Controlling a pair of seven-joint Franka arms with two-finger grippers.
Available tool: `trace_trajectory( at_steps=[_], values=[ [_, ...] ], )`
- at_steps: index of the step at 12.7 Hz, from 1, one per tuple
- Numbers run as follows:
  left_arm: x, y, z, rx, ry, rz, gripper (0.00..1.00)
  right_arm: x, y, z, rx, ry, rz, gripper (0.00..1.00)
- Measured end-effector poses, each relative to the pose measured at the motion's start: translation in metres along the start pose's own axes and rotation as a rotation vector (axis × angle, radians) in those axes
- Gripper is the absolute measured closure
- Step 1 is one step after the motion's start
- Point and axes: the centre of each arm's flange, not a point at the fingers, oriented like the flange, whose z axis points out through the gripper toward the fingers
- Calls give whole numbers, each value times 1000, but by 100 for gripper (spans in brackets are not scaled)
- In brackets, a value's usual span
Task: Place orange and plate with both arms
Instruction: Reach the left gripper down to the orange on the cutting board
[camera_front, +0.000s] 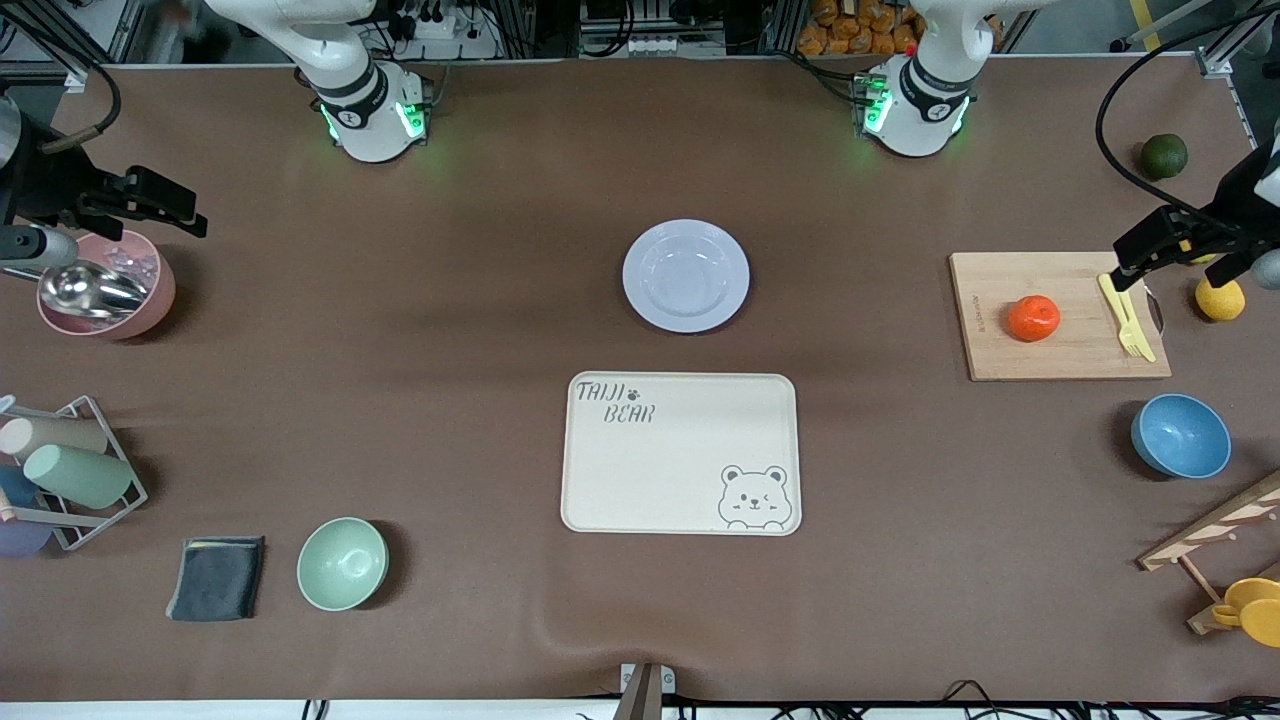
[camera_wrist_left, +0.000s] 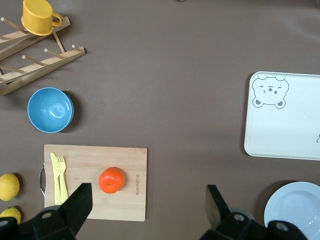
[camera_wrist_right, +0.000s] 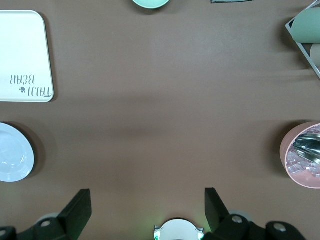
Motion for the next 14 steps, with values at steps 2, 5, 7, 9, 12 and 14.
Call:
trace_trajectory(
  at_steps=[2,5,7,9,12,14],
  values=[
    [0,0,0,0,-1,0,0,0,0,0,0,0,0,0],
    [-1,-4,4,3,-20,-5,0,0,0,2,0,-3,0,0],
    [0,-23,33,29,-84,-32,0,1,1,4,0,-9,2,0],
    [2,-55,87,37,-135,-69,0,4,4,10,0,-23,7,0],
    [-10,-77,172,47,-166,-89,0,10,4,22,0,-48,8,0],
    [-28,-84,218,47,-182,-98,0,13,4,28,0,-59,7,0]
  ],
)
